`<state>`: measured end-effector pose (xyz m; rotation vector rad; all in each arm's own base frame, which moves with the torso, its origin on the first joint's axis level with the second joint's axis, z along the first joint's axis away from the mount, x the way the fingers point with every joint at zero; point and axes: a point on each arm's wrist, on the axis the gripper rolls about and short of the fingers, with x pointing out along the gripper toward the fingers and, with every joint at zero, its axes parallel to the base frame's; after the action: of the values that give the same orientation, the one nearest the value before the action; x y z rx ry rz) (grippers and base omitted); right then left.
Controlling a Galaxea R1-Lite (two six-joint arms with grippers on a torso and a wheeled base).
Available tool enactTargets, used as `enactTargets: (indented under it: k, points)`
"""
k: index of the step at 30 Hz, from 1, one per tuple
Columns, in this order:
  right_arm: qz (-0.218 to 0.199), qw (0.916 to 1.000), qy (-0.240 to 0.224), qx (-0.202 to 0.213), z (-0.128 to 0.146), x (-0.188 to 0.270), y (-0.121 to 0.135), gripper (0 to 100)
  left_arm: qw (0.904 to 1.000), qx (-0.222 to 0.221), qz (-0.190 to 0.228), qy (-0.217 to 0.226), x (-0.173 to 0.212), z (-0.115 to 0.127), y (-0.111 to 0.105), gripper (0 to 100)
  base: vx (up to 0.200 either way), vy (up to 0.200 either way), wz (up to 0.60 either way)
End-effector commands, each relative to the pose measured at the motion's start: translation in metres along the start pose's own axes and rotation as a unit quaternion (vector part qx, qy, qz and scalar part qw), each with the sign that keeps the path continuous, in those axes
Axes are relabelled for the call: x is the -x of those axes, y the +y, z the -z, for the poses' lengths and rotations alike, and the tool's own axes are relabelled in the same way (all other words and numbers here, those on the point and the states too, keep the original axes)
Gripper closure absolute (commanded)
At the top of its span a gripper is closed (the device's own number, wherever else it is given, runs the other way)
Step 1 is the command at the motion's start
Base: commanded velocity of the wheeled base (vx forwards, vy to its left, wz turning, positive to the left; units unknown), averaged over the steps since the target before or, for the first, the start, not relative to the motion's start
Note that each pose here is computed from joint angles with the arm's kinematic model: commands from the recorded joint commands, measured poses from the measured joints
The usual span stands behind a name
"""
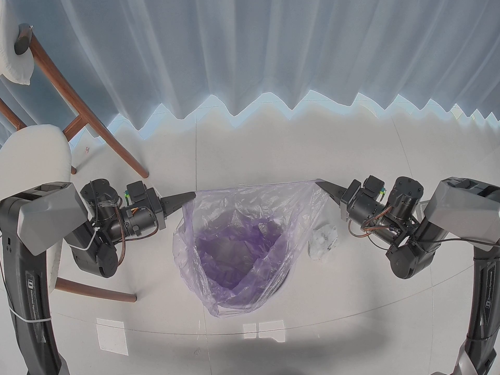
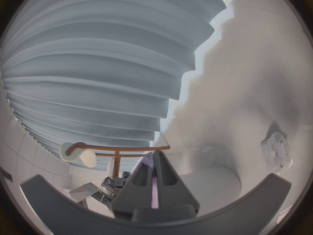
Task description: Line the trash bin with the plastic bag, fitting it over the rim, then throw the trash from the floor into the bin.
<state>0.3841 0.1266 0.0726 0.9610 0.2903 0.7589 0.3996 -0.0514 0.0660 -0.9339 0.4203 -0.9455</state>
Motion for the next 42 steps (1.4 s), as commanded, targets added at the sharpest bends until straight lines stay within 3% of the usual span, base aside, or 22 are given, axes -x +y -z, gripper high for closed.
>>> enactTargets:
  k: [1, 19, 32, 35, 39, 42]
  points:
    - [0.018, 0.9998, 0.0, -0.007, 0.001, -0.004, -0.021, 100, 0.9996, 0.028, -0.008, -0.004, 0.001, -0.001, 0.016, 100, 0.0, 0.0, 0.0]
    - [0.056, 0.9978, 0.022, -0.028, 0.031, -0.013, -0.077, 100, 0.997, 0.073, -0.027, -0.005, -0.001, 0.007, 0.059, 100, 0.0, 0.0, 0.0]
    - [0.077, 0.9954, 0.042, -0.038, 0.05, -0.01, -0.096, 100, 0.9951, 0.089, -0.042, -0.003, 0.003, 0.016, 0.081, 100, 0.0, 0.0, 0.0]
    - [0.084, 0.9949, 0.048, -0.028, 0.056, -0.008, -0.102, 100, 0.9949, 0.09, -0.045, -0.001, 0.004, 0.019, 0.085, 100, 0.0, 0.0, 0.0]
    - [0.1, 0.9931, 0.058, 0.021, 0.067, -0.005, -0.117, 100, 0.9942, 0.094, -0.051, -0.001, 0.006, 0.022, 0.092, 100, 0.0, 0.0, 0.0]
    - [0.11, 0.9925, 0.045, 0.028, 0.067, -0.006, -0.119, 100, 0.9937, 0.098, -0.054, 0.0, 0.007, 0.024, 0.095, 100, 0.0, 0.0, 0.0]
